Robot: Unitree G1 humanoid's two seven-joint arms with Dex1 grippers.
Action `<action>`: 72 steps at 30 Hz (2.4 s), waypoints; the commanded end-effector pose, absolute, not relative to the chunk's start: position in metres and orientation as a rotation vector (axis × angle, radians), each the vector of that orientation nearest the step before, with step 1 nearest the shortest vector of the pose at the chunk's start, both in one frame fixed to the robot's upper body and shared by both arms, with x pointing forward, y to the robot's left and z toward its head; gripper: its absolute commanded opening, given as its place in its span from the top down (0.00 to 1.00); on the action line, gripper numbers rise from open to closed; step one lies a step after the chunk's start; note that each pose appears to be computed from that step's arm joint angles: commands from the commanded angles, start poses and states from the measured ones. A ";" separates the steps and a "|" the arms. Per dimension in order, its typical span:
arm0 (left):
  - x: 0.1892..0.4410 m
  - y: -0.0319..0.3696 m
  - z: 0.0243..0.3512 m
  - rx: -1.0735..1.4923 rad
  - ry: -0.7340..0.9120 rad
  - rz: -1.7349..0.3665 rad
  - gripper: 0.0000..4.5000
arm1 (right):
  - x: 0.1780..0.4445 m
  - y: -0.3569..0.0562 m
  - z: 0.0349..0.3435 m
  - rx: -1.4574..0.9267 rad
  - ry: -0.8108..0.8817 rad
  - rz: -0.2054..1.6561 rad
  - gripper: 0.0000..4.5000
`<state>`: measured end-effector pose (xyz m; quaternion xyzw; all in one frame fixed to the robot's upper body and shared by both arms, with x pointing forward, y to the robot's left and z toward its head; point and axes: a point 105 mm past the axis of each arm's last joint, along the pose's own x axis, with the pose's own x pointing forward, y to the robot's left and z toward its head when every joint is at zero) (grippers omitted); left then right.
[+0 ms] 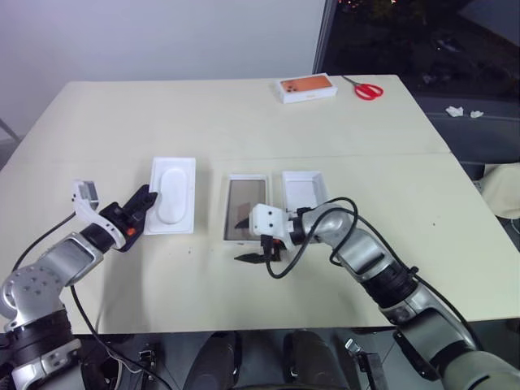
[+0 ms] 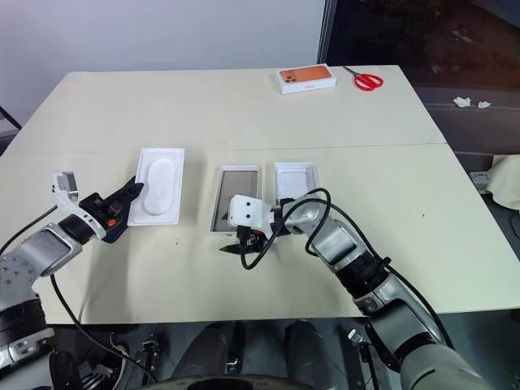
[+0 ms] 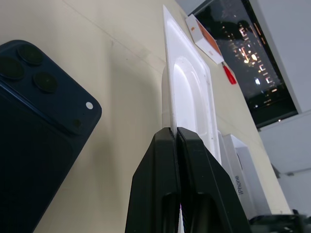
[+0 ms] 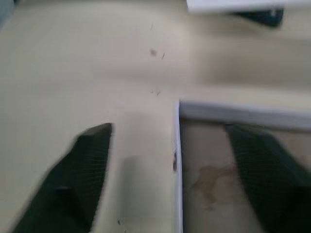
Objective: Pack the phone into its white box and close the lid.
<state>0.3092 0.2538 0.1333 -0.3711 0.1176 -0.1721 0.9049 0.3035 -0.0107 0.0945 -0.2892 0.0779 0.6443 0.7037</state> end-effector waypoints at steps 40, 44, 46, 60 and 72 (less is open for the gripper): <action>0.322 0.179 0.131 -0.836 0.273 -0.415 1.00 | 0.326 -0.064 0.168 -0.461 0.025 1.294 0.47; 0.323 0.166 0.126 -0.839 0.301 -0.419 1.00 | 0.332 -0.072 0.164 -0.491 0.030 1.261 0.47; 0.323 0.163 0.125 -0.843 0.309 -0.421 1.00 | 0.334 -0.071 0.164 -0.488 0.024 1.254 0.47; 0.318 0.156 0.124 -0.787 0.325 -0.452 0.46 | 0.340 -0.069 0.162 -0.497 0.005 1.234 0.45; 0.312 0.176 0.145 -0.581 0.243 -0.486 0.46 | 0.343 -0.042 0.169 -0.442 -0.029 1.225 0.45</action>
